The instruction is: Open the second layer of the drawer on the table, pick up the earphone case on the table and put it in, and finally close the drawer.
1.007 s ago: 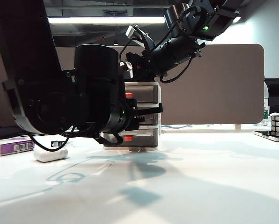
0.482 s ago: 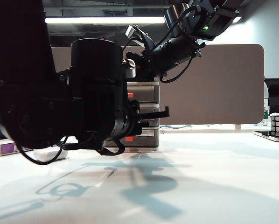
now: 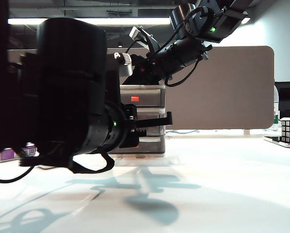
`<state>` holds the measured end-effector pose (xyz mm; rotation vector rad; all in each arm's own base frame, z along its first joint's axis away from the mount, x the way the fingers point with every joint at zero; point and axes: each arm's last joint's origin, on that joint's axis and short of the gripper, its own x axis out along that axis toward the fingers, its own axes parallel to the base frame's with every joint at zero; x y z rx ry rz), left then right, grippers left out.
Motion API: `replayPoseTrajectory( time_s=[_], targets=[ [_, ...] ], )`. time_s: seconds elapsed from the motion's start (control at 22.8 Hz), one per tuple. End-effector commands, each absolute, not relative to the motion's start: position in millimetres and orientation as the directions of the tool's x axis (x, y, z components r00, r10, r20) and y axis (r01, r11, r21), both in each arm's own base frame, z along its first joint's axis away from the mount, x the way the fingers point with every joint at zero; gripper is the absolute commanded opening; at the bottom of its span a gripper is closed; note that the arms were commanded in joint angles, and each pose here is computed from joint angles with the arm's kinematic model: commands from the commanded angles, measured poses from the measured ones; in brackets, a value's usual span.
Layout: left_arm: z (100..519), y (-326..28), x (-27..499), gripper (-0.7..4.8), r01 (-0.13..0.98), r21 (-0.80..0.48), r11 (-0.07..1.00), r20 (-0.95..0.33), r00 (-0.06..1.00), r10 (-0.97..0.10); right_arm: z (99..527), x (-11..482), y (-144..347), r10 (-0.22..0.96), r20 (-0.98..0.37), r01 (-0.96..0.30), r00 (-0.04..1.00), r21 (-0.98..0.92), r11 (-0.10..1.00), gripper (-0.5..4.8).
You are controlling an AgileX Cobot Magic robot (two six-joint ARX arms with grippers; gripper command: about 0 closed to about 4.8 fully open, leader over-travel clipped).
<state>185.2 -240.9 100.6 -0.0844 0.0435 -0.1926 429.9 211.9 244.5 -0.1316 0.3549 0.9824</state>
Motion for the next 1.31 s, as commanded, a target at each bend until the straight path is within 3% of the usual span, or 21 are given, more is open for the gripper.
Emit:
replayPoseTrajectory(
  time_s=[0.04, 0.18, 0.22, 0.31, 0.39, 0.48, 0.57, 0.79, 0.96, 1.05, 1.18, 1.31],
  targets=[
    [99.7, -241.5, 175.3, -0.06, 0.190, -0.087, 0.978, -0.042, 0.980, -0.194, 216.6, 431.4, 212.1, 0.765, -0.444, -0.814, 0.467, 0.121, 0.567, -0.05],
    [99.4, -242.2, 174.1, 0.19, 0.185, -0.083, 0.979, -0.044, 0.981, -0.190, 216.7, 431.5, 212.5, 0.773, -0.437, -0.820, 0.460, 0.124, 0.558, -0.05],
    [99.4, -242.2, 174.1, 0.62, 0.185, -0.083, 0.979, -0.044, 0.981, -0.189, 216.8, 431.5, 212.6, 0.776, -0.435, -0.823, 0.457, 0.125, 0.555, -0.05],
    [98.7, -241.9, 174.0, 2.00, 0.180, -0.078, 0.981, -0.048, 0.982, -0.184, 217.2, 431.6, 212.5, 0.777, -0.433, -0.823, 0.457, 0.125, 0.554, -0.05],
    [97.8, -241.5, 173.1, 2.56, 0.181, -0.072, 0.981, -0.053, 0.981, -0.185, 217.2, 431.6, 212.5, 0.777, -0.433, -0.823, 0.457, 0.125, 0.554, -0.05],
    [95.2, -237.0, 166.3, 2.78, 0.180, -0.061, 0.982, -0.061, 0.981, -0.184, 217.2, 431.5, 212.5, 0.777, -0.433, -0.823, 0.457, 0.126, 0.554, -0.05],
    [97.4, -226.6, 156.5, 2.79, 0.123, -0.057, 0.991, -0.051, 0.991, -0.126, 217.1, 431.5, 212.5, 0.777, -0.434, -0.823, 0.456, 0.126, 0.554, -0.05],
    [122.0, -195.8, 136.2, 2.71, 0.141, -0.128, 0.982, -0.016, 0.989, -0.144, 217.9, 431.6, 212.5, 0.778, -0.430, -0.824, 0.458, 0.124, 0.553, -0.05],
    [154.0, -176.1, 123.5, 1.74, 0.225, -0.109, 0.968, 0.073, 0.973, -0.217, 218.1, 431.8, 212.4, 0.778, -0.429, -0.822, 0.459, 0.127, 0.555, -0.05],
    [162.2, -160.9, 119.7, 1.74, 0.207, -0.054, 0.977, 0.077, 0.976, -0.203, 218.6, 431.6, 212.6, 0.781, -0.427, -0.824, 0.456, 0.130, 0.552, -0.05],
    [166.6, -142.5, 125.5, 1.74, 0.225, 0.008, 0.974, 0.008, 0.974, -0.225, 218.4, 431.2, 212.8, 0.787, -0.426, -0.824, 0.446, 0.148, 0.547, -0.05],
    [170.0, -115.8, 146.3, 1.74, 0.276, -0.033, 0.961, -0.119, 0.953, -0.278, 218.5, 430.8, 212.9, 0.797, -0.422, -0.829, 0.432, 0.163, 0.535, -0.05]
  ],
)
